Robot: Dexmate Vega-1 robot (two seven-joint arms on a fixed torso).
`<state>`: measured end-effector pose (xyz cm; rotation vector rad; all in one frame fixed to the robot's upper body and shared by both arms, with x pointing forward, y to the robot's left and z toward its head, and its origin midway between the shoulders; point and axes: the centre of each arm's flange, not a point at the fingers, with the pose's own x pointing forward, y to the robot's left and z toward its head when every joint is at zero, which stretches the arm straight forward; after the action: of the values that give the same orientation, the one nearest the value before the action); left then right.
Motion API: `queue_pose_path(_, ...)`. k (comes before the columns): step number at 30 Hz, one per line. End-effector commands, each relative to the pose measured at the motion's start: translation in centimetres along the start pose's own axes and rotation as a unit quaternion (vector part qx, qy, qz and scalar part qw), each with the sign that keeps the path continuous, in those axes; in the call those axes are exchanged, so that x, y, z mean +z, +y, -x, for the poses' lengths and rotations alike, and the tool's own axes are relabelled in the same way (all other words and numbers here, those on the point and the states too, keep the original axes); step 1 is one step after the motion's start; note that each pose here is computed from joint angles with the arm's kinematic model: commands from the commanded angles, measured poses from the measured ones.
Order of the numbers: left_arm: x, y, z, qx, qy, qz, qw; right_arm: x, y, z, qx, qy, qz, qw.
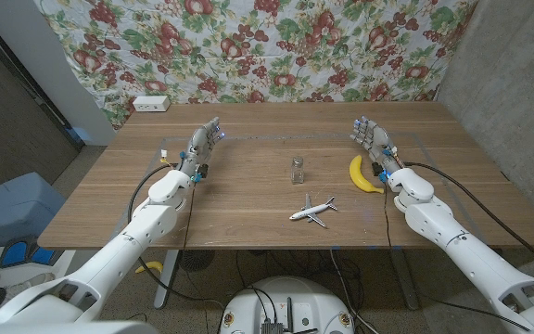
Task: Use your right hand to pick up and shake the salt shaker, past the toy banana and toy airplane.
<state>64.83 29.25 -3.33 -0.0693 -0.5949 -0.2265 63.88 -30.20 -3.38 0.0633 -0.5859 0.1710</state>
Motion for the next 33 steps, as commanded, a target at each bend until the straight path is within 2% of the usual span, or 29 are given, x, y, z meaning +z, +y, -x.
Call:
queue_pose_path(1,0.1,0.0,0.8,-0.004,-0.004,0.009,1.0,-0.1,0.1,1.5,-0.004,-0.001,-0.019,0.9998)
queue_pose_path(17,0.3,0.3,0.9,-0.007,-0.008,0.0,1.0,-0.3,0.3,1.4,-0.01,-0.007,-0.015,0.9998)
queue_pose_path(33,0.3,0.5,0.7,-0.005,-0.009,-0.009,1.0,0.5,1.1,1.8,-0.02,-0.012,0.03,0.9993)
